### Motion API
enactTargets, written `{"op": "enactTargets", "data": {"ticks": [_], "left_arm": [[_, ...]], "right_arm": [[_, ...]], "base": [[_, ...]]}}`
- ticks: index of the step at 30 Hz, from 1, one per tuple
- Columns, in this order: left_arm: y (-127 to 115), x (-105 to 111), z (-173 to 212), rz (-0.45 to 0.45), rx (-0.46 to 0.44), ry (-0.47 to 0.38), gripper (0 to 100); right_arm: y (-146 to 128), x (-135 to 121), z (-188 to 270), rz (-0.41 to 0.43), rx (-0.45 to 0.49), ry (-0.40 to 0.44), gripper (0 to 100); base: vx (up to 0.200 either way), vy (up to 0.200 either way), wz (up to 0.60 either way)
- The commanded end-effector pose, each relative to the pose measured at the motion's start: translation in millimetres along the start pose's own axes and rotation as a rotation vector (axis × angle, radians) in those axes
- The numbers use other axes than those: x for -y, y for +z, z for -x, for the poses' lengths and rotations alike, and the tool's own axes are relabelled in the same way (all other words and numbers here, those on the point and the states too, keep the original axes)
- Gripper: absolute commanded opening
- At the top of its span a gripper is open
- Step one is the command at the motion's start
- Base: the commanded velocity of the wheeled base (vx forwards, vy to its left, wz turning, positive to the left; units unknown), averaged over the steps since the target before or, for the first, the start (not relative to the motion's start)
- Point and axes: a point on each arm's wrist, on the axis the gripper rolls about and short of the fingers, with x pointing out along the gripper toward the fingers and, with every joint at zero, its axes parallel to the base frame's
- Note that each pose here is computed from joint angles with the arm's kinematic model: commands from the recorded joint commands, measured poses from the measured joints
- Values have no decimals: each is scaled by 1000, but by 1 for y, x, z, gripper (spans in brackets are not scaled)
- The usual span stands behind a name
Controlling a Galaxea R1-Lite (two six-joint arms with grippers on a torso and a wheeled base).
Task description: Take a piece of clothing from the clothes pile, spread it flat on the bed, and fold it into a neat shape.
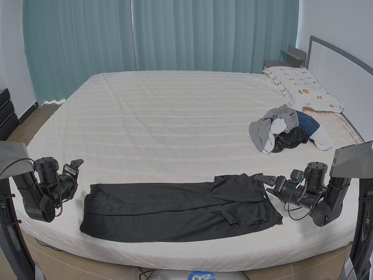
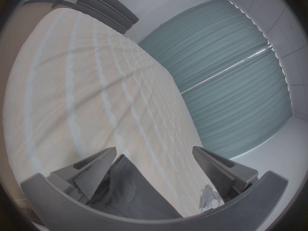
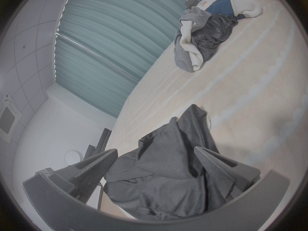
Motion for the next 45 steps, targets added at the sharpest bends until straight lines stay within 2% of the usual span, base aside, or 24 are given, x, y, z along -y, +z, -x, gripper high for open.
{"op": "enactTargets", "data": {"ticks": [1, 4, 8, 12, 13, 14, 17, 19, 21, 25, 30, 34, 45], "left_arm": [[1, 21, 20, 0, -13, -69, 100], [-7, 20, 31, -4, -42, -58, 100], [-18, 12, 56, -3, -107, -21, 100], [-27, 5, 66, 16, -149, 14, 100], [-27, 5, 66, 16, -149, 14, 100], [-29, 2, 66, 54, -157, 31, 100], [-37, -10, 68, 71, -195, 89, 100], [-43, -21, 74, 65, -235, 130, 100], [-46, -26, 76, 39, -264, 125, 100], [-48, -31, 80, -18, -288, 122, 100], [-54, -42, 83, -76, -320, 172, 100], [-60, -46, 90, -123, -350, 194, 100], [-73, -59, 76, -195, -331, 287, 100]], "right_arm": [[-6, -37, 13, 13, -22, 69, 100], [-20, -42, 18, 9, -44, 50, 100], [-28, -37, 25, -29, 3, -42, 100], [-35, -27, 27, -181, 8, -102, 100], [-35, -27, 27, -181, 8, -102, 100], [-35, -24, 27, -257, 21, -97, 100], [-42, -17, 28, -313, 21, -111, 100], [-47, -13, 31, -313, 0, -135, 100], [-49, -15, 33, -313, -9, -135, 100], [-54, -15, 34, -313, -28, -143, 100], [-54, -15, 37, -309, -25, -152, 100], [-58, -11, 38, -264, -45, -170, 100], [-63, -6, 37, -260, -67, -193, 100]], "base": [[-200, 0, 0], [-67, 0, 0], [0, 0, 0], [0, 0, 0], [0, 0, 0], [0, 0, 0], [0, 0, 0], [0, 0, 0], [0, 0, 0], [0, 0, 0], [0, 0, 0], [0, 0, 0], [0, 0, 0]]}}
